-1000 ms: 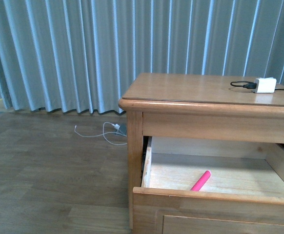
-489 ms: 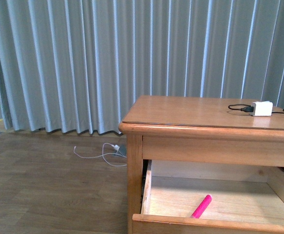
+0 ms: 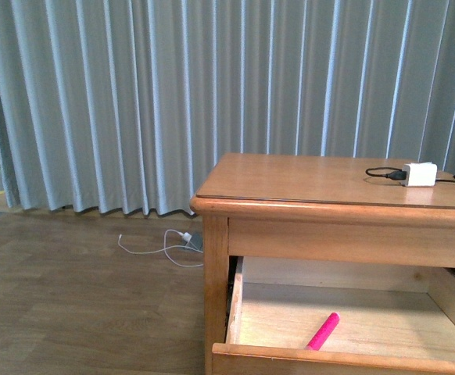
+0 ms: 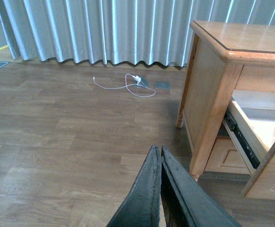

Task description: Place pink marker in drawer with both arms

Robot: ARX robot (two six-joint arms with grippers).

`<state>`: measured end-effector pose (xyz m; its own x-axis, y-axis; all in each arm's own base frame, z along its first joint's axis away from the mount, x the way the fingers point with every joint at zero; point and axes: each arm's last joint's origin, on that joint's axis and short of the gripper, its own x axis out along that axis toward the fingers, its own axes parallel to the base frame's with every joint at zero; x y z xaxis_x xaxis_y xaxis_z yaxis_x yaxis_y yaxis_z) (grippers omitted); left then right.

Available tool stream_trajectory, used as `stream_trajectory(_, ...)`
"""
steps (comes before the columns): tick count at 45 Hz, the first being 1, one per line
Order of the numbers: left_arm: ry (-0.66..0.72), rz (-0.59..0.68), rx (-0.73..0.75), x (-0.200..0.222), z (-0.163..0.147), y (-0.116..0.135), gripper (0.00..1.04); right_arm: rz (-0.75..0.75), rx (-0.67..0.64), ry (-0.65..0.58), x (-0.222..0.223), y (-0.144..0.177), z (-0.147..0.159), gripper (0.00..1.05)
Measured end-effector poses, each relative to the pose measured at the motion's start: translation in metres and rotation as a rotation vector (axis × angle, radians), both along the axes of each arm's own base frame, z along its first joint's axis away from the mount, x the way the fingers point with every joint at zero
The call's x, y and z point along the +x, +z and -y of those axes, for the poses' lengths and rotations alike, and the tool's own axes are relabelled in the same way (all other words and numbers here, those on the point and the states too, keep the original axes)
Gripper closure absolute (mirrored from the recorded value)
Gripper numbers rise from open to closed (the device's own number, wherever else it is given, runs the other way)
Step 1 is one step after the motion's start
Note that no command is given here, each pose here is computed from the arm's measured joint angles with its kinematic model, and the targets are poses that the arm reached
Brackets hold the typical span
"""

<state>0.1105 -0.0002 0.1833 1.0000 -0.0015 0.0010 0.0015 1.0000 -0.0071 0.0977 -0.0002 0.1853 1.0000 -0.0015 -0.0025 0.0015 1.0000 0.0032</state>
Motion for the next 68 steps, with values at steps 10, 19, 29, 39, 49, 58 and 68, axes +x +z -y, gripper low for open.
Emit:
stream_trajectory(10,-0.001,-0.021,0.0,-0.011,0.0,-0.011,1.01,0.0,0.0,0.0,0.0,0.0,0.0,0.09)
stream_trajectory(19,0.0,0.016,0.002,-0.014,0.0,-0.012,1.01,0.0,0.0,0.0,0.0,0.0,0.0,0.09)
stream_trajectory(29,-0.001,0.017,0.002,-0.014,0.0,-0.012,1.01,0.0,0.0,0.0,0.0,0.0,0.0,0.09)
stream_trajectory(39,-0.001,0.017,0.002,-0.014,0.0,-0.012,0.64,-0.188,0.061,-0.105,0.003,-0.003,-0.002,0.09)
stream_trajectory(49,-0.001,0.017,0.002,-0.014,0.0,-0.012,0.15,-0.537,0.082,0.15,0.047,-0.01,-0.017,0.09)
stream_trajectory(58,-0.001,0.017,0.003,-0.014,0.0,-0.012,0.07,-0.682,0.065,0.185,0.095,-0.025,-0.025,0.09)
stream_trajectory(68,-0.001,0.017,0.003,-0.014,0.0,-0.012,0.06,-0.737,0.034,0.154,0.149,-0.047,-0.041,0.09)
